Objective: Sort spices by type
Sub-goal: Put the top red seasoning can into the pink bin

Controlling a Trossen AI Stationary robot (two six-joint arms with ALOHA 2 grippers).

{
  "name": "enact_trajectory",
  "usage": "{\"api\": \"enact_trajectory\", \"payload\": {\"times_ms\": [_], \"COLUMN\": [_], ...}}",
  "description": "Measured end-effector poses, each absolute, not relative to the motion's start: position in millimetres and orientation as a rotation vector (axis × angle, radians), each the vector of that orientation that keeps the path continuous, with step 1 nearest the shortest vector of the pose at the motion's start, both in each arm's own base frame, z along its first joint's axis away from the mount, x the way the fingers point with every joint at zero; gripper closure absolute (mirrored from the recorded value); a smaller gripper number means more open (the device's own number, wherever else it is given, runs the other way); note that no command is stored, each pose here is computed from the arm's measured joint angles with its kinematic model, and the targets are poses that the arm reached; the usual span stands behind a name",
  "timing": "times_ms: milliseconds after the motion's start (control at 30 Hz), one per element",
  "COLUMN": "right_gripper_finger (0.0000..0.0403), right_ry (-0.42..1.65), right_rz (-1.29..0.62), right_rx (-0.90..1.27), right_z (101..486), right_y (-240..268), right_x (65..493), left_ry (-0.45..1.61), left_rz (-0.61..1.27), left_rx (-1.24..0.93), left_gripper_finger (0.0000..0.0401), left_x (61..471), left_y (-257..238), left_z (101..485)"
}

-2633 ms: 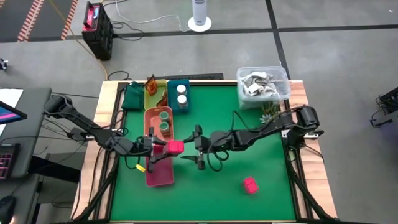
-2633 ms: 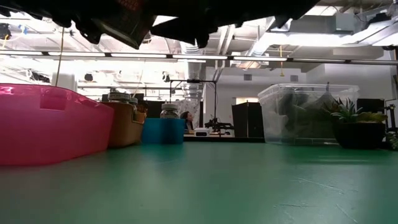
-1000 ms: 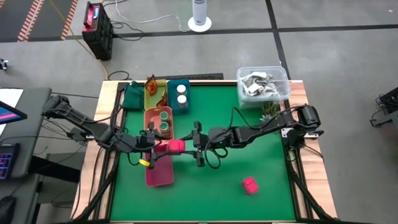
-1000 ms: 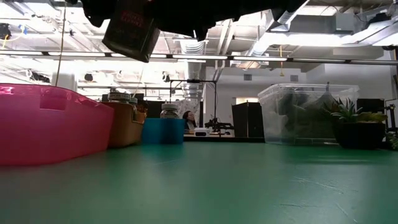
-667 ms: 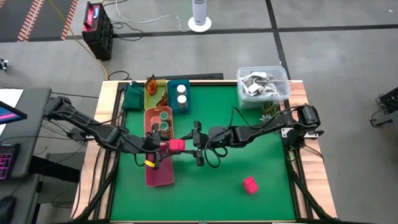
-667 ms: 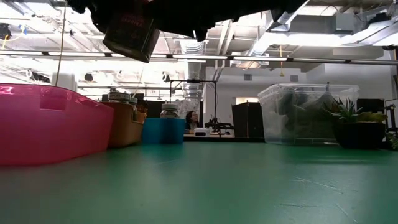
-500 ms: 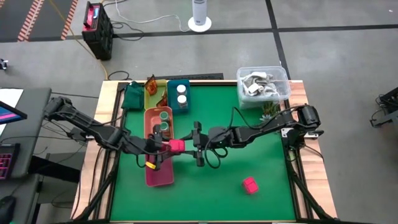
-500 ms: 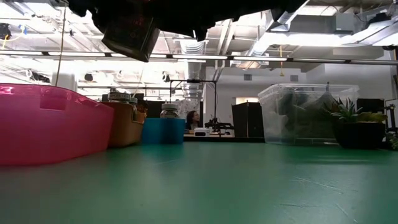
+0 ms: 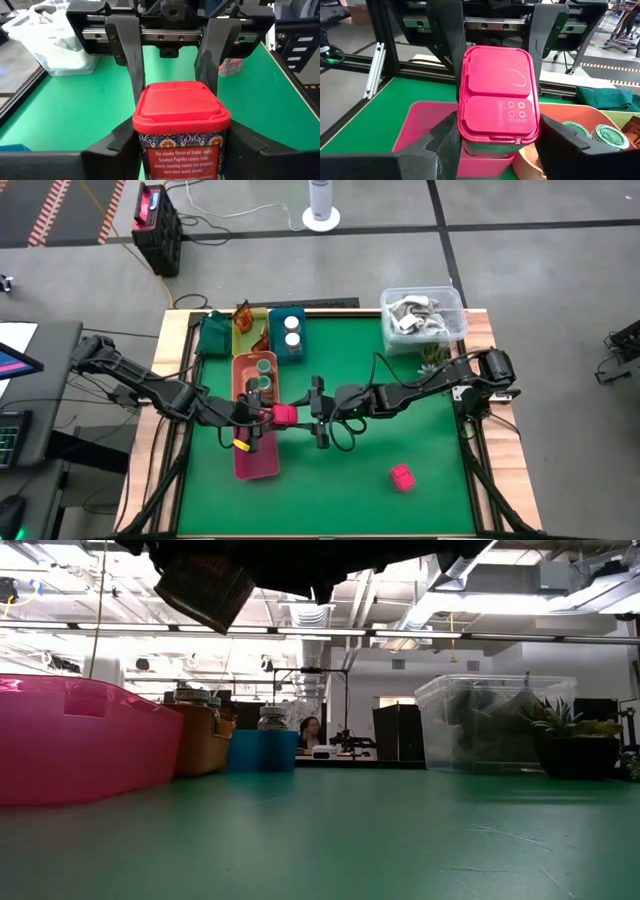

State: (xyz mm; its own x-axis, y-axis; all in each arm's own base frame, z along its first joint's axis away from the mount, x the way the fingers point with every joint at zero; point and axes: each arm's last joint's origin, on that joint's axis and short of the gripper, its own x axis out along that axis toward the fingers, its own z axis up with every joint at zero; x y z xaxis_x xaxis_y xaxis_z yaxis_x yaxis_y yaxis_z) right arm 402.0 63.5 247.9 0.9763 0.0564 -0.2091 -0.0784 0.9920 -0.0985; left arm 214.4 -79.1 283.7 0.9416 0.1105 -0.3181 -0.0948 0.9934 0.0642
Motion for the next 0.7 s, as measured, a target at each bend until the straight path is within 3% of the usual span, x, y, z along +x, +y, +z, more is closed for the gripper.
{"api": "enact_trajectory", "payload": {"times_ms": [167, 700], "right_gripper_finger": [0.0159, 0.0044], "right_ry": [0.219, 0.296], "right_rz": [0.068, 0.061], "right_rx": [-0.109, -0.075], "right_z": [246.8, 264.4], "right_y": [63.2, 54.3], "right_x": [401.7, 385.8], "left_ry": [0.345, 0.394], "left_rz": [0.113, 0.054], "left_rx": [0.045, 0.049], "left_gripper_finger": [0.0205, 0.0203], "left_x": [216.5, 202.0], "left_y": [-78.7, -97.2], "left_z": [280.6, 269.2]}}
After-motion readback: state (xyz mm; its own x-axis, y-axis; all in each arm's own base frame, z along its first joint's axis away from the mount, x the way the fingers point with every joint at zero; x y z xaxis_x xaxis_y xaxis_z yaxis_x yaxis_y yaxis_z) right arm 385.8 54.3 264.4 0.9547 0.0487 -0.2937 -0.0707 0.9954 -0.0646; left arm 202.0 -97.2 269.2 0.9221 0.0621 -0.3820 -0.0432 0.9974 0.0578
